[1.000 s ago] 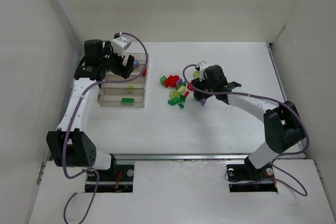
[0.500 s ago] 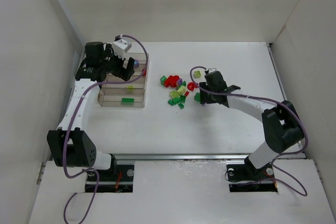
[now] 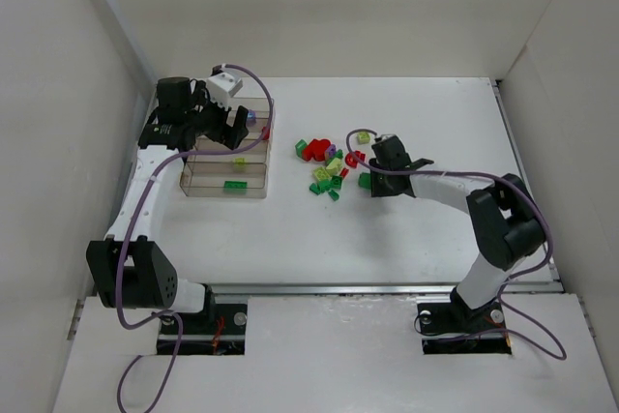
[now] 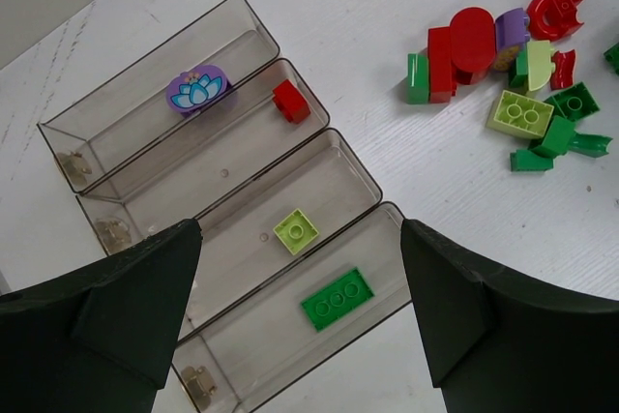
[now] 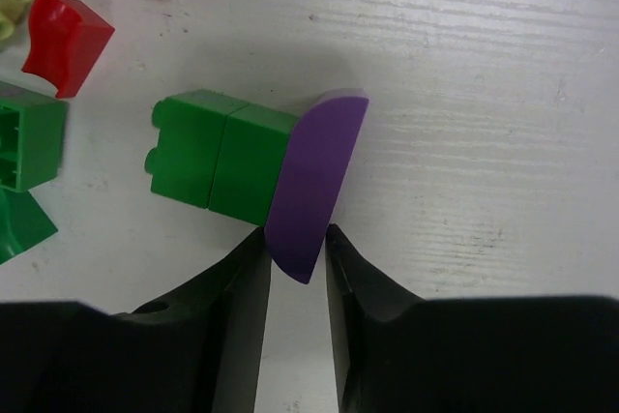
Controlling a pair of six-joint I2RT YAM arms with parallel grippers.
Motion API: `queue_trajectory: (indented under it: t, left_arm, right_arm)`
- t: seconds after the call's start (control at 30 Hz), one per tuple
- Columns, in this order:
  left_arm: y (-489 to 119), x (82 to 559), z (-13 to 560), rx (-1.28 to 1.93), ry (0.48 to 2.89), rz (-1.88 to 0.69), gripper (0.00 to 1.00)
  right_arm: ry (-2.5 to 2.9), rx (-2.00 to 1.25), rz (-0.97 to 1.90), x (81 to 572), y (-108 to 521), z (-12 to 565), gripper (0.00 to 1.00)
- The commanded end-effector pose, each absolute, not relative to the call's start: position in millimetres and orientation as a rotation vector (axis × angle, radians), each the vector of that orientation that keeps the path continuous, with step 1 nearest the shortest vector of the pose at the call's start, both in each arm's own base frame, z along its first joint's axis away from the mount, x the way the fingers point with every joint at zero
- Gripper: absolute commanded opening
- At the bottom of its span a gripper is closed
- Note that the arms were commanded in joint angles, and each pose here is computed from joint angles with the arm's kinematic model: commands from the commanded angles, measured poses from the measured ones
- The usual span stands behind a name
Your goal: Sort the legos into containers by color
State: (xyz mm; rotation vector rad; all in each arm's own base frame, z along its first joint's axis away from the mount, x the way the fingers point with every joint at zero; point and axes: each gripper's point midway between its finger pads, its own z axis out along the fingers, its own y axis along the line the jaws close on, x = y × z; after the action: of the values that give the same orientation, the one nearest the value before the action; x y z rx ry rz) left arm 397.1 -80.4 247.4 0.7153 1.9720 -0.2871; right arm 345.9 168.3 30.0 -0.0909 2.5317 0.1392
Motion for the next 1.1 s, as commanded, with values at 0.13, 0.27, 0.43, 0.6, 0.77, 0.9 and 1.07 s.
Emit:
queue_trajectory:
  t: [0.13,0.27,0.43,0.6,0.77,0.9,1.07]
  left_arm:
    - [-88,395,268,0.731,1.912,-0.311,0.82]
    - [-88,394,267,0.75,1.912,-0.302,0.82]
    - [-89,393,265,0.763,1.913,-0.309,0.82]
    - [-97,383,261,0.838,1.901,-0.36,0.76]
    - [-121,356,252,1.155,1.779,-0.406,0.71]
    - [-144,331,242,1.36,1.683,-0.474,0.71]
    - [-194,315,255,1.522,1.557,-0.567,0.79]
  right_arm:
    - [2.441,-0.071,0.175,372,183,48,0.24]
    - [2.444,-0.088,0.182,373,186,48,0.17]
    - [2.445,-0.104,0.189,375,188,47,0.01]
    - [2.424,-0.115,0.194,376,188,56,0.0]
    - [2.323,-0.177,0.193,378,184,92,0.0]
    - [2.229,-0.222,0.221,376,184,127,0.0]
    - [2.13,-0.331,0.275,366,202,164,0.0]
